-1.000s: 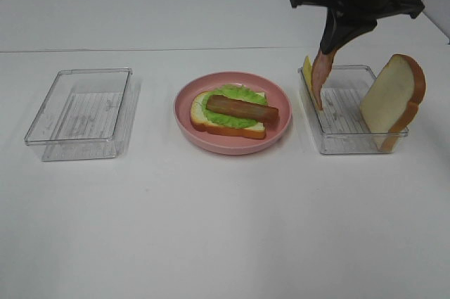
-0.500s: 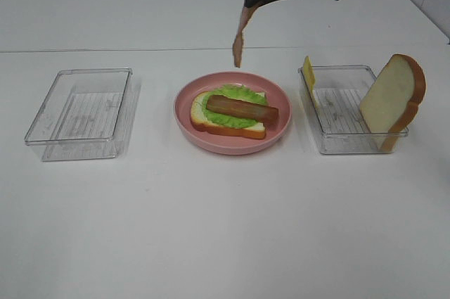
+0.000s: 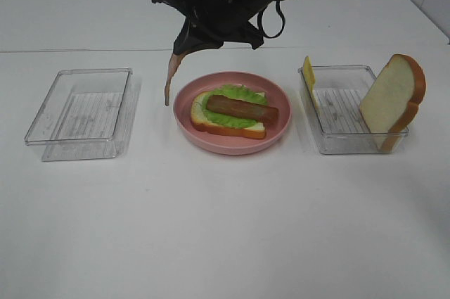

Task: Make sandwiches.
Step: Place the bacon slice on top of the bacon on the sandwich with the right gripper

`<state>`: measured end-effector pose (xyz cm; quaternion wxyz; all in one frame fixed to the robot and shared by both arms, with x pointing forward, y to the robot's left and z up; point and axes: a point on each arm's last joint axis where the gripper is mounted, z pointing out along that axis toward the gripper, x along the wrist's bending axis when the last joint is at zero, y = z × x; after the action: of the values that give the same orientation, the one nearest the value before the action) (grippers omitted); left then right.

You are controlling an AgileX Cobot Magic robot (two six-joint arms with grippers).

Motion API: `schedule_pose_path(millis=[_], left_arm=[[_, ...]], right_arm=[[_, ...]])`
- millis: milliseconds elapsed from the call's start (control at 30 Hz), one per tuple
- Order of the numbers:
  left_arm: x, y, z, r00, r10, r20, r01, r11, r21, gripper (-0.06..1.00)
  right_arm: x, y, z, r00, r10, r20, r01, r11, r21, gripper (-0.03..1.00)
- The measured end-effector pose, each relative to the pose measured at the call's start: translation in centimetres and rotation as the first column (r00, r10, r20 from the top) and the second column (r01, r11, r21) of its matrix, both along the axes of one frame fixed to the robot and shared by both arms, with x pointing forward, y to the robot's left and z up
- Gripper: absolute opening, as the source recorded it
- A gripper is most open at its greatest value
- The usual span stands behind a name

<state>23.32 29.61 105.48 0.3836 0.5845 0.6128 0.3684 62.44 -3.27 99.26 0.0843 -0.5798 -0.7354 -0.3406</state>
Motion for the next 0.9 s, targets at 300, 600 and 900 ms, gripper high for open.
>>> schedule_pose_path(millis=[300, 600, 900], left_arm=[[0.0, 0.0, 0.0, 1.000, 0.000, 0.000, 0.000, 1.000, 0.000, 0.98], [0.0, 0.0, 0.0, 1.000, 0.000, 0.000, 0.000, 1.000, 0.000, 0.98], [0.0, 0.0, 0.0, 1.000, 0.000, 0.000, 0.000, 1.000, 0.000, 0.98]], right_arm=[[0.7, -0.1, -2.9, 1.000, 0.028, 0.001, -0.028, 0.995, -0.092, 0.01], [0.9, -0.9, -3.3, 0.996, 0.074, 0.059, -0.060, 0.975, -0.213, 0.01], [1.2, -2.1, -3.7, 0.993, 0.084, 0.087, -0.047, 0.932, -0.359, 0.01]])
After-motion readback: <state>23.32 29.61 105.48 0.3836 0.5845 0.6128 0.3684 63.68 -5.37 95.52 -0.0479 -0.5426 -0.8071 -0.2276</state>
